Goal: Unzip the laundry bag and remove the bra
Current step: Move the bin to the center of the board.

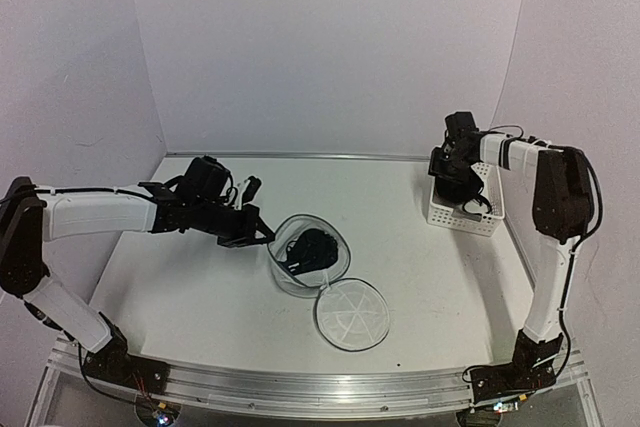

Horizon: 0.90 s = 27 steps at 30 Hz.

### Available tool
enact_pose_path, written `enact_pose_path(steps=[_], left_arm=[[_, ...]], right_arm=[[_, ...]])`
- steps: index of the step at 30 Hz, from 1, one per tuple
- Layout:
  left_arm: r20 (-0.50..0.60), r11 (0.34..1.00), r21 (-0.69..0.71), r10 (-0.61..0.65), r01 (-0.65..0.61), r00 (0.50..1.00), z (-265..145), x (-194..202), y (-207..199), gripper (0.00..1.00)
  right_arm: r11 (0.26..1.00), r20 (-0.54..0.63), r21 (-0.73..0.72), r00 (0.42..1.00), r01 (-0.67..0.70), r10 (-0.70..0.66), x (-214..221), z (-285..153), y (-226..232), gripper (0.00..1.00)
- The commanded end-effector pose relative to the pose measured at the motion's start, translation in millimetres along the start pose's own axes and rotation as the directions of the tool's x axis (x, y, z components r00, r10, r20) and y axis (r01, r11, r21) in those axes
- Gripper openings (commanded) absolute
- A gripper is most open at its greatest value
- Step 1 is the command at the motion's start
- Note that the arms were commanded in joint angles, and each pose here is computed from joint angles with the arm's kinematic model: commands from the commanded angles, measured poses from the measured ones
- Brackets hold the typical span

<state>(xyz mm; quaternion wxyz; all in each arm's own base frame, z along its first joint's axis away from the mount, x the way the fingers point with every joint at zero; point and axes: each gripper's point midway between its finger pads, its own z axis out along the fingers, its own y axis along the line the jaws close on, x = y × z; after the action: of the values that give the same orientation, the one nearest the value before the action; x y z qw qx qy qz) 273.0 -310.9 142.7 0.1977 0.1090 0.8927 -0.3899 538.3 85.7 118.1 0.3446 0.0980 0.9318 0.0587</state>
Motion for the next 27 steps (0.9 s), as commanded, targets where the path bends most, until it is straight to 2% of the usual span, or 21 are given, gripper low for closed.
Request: enact_pose_path(steps=[1,7,10,14,19,23,27], left_arm=[[0.047,0.999,0.016,0.041,-0.042,0.998,-13.4,-6.9,-10.8,0.00],[0.050,0.999,0.012,0.042,-0.043,0.998,-14.9,-5.7,-9.7,0.00],[0.055,0.999,0.010,0.043,-0.044,0.998,-16.0,-6.0,-9.3,0.00],[0.059,0.999,0.011,0.047,-0.048,0.997,-17.2,-6.6,-10.3,0.00],[0.057,0.999,0.014,0.049,-0.049,0.997,-16.3,-7.3,-11.2,0.00],[0.055,0.999,0.015,0.049,-0.050,0.997,-15.7,-7.4,-11.4,0.00],[0.061,0.998,0.019,0.053,-0.055,0.997,-17.3,-9.5,-13.5,0.00]], right_arm=[[0.998,0.044,0.015,0.997,-0.061,0.060,-7.7,18.1,-1.2,0.52],[0.997,-0.003,0.000,0.997,-0.074,0.074,7.4,40.5,4.4,0.47],[0.998,-0.019,0.001,0.997,-0.069,0.069,14.0,46.7,6.1,0.40],[0.999,-0.025,0.007,0.998,-0.053,0.053,20.1,45.5,8.4,0.30],[1.000,-0.015,0.022,1.000,-0.019,0.019,22.8,36.1,11.3,0.24],[1.000,-0.005,0.023,1.000,0.006,-0.006,24.6,24.1,16.5,0.15],[0.999,-0.002,0.008,0.999,0.045,-0.045,31.4,9.1,27.7,0.01]])
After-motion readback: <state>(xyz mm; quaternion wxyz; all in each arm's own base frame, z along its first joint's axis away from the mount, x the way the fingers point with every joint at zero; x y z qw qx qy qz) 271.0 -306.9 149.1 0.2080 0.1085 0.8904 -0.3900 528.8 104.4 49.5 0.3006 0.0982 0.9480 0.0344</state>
